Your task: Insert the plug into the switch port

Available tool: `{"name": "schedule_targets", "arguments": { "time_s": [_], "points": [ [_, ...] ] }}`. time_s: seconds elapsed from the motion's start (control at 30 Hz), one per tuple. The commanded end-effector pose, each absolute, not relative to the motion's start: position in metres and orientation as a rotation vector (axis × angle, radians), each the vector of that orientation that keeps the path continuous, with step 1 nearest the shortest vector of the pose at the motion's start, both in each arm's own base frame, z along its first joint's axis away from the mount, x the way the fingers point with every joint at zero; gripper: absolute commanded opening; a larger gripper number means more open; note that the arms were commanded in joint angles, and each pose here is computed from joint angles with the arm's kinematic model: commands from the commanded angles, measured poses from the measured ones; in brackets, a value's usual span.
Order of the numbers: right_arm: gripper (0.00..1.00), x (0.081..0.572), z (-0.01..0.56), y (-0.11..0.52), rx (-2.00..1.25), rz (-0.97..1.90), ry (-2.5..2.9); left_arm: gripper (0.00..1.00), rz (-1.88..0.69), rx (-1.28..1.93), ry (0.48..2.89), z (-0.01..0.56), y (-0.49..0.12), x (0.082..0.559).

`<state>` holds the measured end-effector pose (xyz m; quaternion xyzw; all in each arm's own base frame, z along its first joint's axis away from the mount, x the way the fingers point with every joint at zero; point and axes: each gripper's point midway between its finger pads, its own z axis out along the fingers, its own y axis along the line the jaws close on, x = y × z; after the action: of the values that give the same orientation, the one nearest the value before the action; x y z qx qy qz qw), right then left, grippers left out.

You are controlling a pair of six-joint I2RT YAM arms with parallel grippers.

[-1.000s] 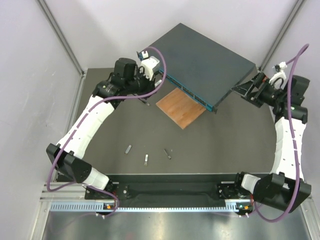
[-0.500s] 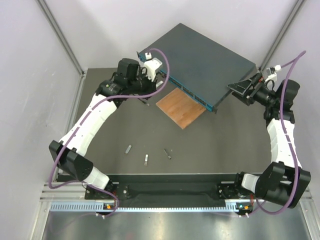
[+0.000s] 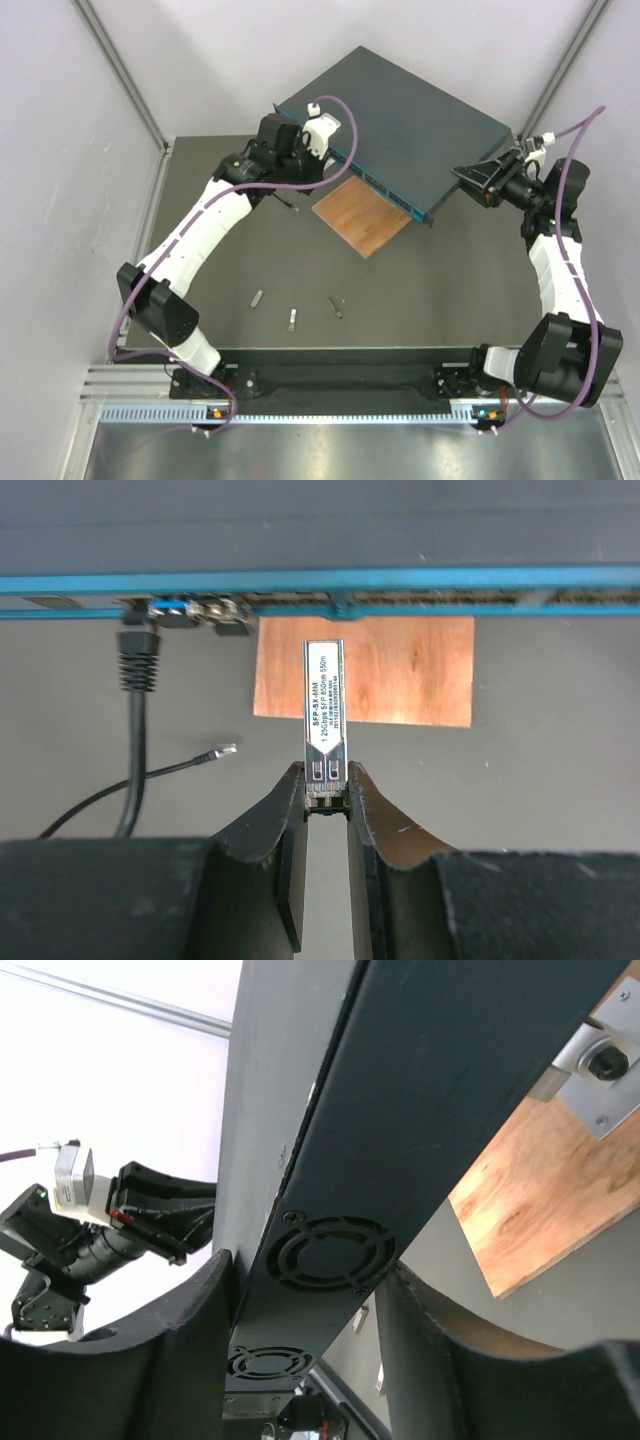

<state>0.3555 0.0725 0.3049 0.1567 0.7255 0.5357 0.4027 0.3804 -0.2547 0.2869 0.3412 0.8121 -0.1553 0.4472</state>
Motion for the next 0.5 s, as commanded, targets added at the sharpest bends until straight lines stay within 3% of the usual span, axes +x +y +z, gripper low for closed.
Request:
{"name": "schedule_targets", "arguments": {
  "time_s": [0.0, 0.13, 0.47],
  "points": [
    [0.24, 0.349, 0.331, 0.093, 0.128, 1.303, 1.754, 0.0, -0.352, 0.756, 1.922, 0.322, -0.257, 0.398],
    [0.01, 0.35, 0.329, 0.093, 0.134, 1.302, 1.761, 0.0, -0.333, 0.737, 1.925, 0.323, -0.256, 0.405],
    [0.0, 0.349, 0.328, 0.095, 0.128, 1.305, 1.765, 0.0, -0.322, 0.74, 1.942, 0.315, -0.258, 0.41]
  ]
}}
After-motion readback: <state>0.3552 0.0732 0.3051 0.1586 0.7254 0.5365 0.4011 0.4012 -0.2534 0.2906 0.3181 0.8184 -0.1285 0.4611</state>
